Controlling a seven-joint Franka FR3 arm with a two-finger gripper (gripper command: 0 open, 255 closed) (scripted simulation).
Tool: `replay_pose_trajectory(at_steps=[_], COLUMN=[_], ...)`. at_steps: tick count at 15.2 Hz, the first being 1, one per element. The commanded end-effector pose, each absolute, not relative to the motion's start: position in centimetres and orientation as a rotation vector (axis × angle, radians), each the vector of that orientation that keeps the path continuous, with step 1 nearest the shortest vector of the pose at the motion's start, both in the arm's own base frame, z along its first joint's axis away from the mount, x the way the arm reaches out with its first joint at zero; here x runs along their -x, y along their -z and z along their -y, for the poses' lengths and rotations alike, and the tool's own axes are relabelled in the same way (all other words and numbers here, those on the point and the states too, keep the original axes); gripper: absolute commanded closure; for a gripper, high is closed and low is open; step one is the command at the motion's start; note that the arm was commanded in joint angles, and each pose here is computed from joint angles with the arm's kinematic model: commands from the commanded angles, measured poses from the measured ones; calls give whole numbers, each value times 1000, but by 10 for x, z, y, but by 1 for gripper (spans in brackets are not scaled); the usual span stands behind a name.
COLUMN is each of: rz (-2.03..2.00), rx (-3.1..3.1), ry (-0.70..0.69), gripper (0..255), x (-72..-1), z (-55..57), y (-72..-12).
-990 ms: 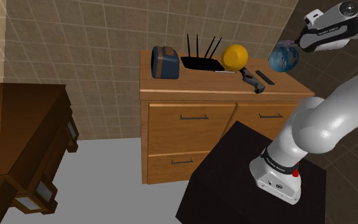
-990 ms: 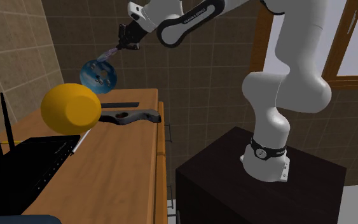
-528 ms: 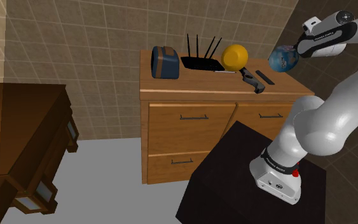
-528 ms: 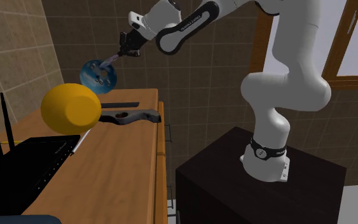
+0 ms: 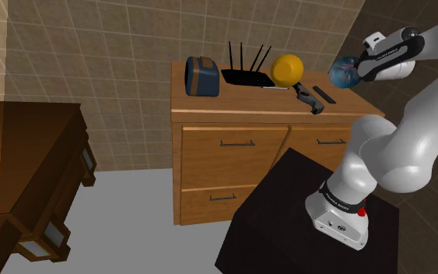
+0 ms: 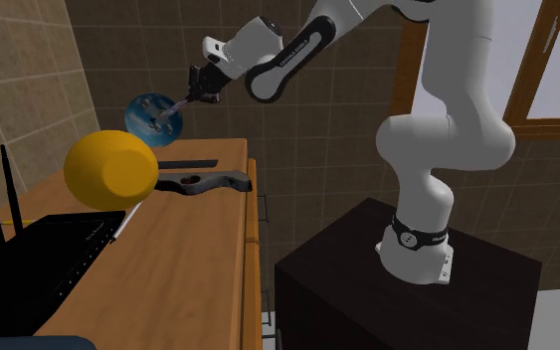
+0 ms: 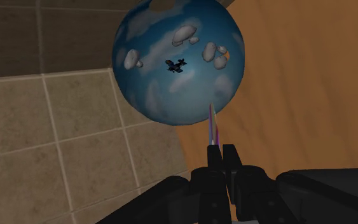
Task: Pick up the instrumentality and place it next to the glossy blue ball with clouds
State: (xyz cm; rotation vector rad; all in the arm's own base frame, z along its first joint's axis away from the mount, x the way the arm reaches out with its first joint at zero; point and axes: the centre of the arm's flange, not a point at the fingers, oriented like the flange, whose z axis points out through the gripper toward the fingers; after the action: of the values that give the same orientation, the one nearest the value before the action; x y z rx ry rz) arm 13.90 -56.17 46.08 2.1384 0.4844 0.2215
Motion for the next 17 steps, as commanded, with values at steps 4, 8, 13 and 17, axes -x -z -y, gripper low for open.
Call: replay_pose_trajectory(at_steps=[4,8,13,17], rz=[-484,-484,-484,-484], rx=[-2138,-2138,-2138,-2138], ry=[-221,-221,-221,-221], gripper=[255,255,255,255], x=[-139,-139,-139,-139], z=[561,561,561,561], y=[-434,-413,-387,-366])
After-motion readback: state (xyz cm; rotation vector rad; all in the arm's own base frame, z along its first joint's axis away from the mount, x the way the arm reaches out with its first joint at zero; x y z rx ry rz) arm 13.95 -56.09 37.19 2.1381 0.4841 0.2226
